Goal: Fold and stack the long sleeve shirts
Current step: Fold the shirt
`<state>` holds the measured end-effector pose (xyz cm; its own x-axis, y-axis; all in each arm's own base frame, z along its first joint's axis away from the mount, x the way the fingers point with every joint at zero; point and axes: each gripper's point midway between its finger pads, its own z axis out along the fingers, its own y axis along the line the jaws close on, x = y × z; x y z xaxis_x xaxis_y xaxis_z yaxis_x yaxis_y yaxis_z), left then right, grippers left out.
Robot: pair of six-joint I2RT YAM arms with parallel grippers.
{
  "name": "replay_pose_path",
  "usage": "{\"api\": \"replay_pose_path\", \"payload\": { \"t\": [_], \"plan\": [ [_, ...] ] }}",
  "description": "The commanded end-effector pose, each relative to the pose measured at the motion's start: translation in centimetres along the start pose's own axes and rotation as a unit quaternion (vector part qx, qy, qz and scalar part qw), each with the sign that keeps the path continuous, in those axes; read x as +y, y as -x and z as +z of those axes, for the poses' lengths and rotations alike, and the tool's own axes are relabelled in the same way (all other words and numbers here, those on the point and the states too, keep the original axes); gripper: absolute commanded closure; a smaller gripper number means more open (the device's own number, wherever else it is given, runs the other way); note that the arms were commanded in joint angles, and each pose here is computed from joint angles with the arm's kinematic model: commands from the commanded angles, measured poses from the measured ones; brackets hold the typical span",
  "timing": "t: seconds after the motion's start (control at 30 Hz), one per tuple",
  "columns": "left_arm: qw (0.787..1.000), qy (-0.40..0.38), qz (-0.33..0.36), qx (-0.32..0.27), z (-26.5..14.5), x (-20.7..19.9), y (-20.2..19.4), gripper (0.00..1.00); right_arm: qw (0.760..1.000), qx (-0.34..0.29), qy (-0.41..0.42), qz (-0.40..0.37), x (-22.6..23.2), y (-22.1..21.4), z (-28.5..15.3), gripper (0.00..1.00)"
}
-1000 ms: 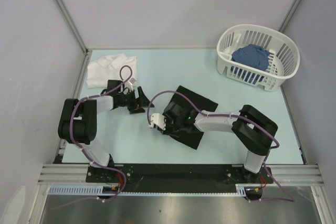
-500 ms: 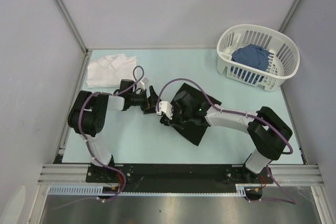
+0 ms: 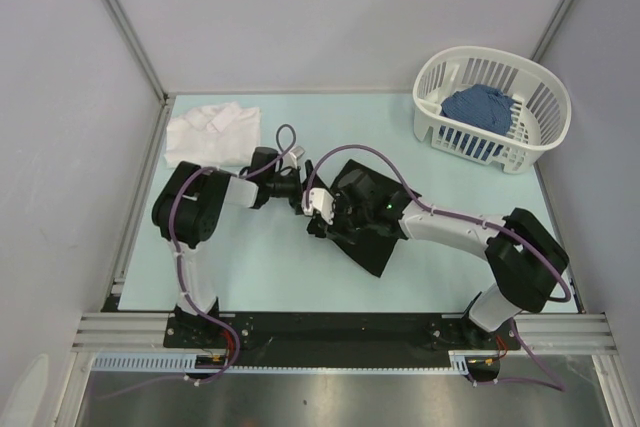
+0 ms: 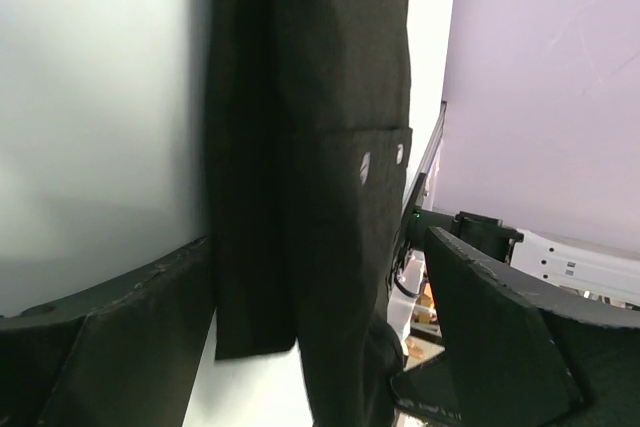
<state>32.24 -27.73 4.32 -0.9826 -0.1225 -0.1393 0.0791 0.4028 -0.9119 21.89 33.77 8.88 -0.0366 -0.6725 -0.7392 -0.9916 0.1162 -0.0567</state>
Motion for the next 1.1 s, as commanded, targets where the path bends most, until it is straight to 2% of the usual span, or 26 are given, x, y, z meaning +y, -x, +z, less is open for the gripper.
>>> {"api": "replay_pose_path", "payload": {
  "t": [0.0,0.27,0.37,0.47,0.57,0.7,0.77,0.8,0.83,0.87,0.9,0.93,0.97,1.0,1.07],
  "plan": [
    [0.994,0.096,-0.043,0.008,2.2,5.5,-2.3,0.11,1.0,-0.03,-0.001,0.001,-0.1,1.5,-1.3,1.0],
    [0.993,0.096,-0.061,0.029,1.9,5.7,-3.0,0.08,0.999,-0.034,-0.007,0.004,-1.0,1.7,-2.1,1.0],
    [0.994,0.083,-0.065,0.039,2.4,5.0,-3.2,0.11,0.999,-0.039,-0.007,0.006,-1.2,1.8,-2.0,1.0],
    [0.995,0.071,-0.068,0.034,2.9,4.1,-2.8,0.2,0.999,-0.04,-0.009,0.014,-1.5,1.7,-2.0,1.0],
    [0.995,0.062,-0.069,0.024,3.2,3.8,-2.5,0.39,0.999,-0.039,-0.004,0.009,-1.2,1.5,-2.3,1.0],
    [0.997,0.046,-0.06,0.023,3.0,2.6,-2.2,0.56,0.999,-0.033,0.009,0.004,-0.5,1.1,-1.8,1.0],
    [0.998,0.04,-0.046,0.025,2.8,1.8,-1.9,0.71,0.999,-0.027,0.013,0.012,-0.2,0.8,-1.4,0.97],
    [0.998,0.04,-0.042,0.025,2.7,1.6,-1.9,0.76,0.999,-0.027,0.013,0.013,-0.2,0.8,-1.3,0.84],
    [0.998,0.044,-0.034,0.029,2.5,1.3,-1.7,0.86,0.999,-0.023,0.014,0.017,0.0,0.7,-1.3,0.76],
    [0.998,0.05,-0.03,0.031,2.3,1.4,-1.7,0.92,0.999,-0.026,0.011,0.017,0.0,0.9,-1.6,0.67],
    [0.998,0.056,-0.022,0.032,2.0,1.3,-1.6,0.96,0.999,-0.027,0.005,0.019,-0.2,1.0,-1.9,0.5],
    [0.996,0.08,-0.007,0.034,1.4,1.7,-1.4,1.0,0.999,-0.022,0.003,0.024,-0.1,0.8,-2.3,0.42],
    [0.995,0.089,0.005,0.036,1.1,1.8,-1.3,1.0,0.999,-0.021,-0.004,0.033,-0.5,0.6,-2.8,0.34],
    [0.994,0.096,0.041,0.038,0.7,1.9,-0.9,1.0,0.999,-0.025,-0.013,0.039,-0.8,0.8,-3.6,0.16],
    [0.987,0.14,0.055,0.047,-0.6,1.9,-0.3,1.0,0.996,-0.021,-0.029,0.087,-1.7,0.1,-5.1,0.01]
  ]
}}
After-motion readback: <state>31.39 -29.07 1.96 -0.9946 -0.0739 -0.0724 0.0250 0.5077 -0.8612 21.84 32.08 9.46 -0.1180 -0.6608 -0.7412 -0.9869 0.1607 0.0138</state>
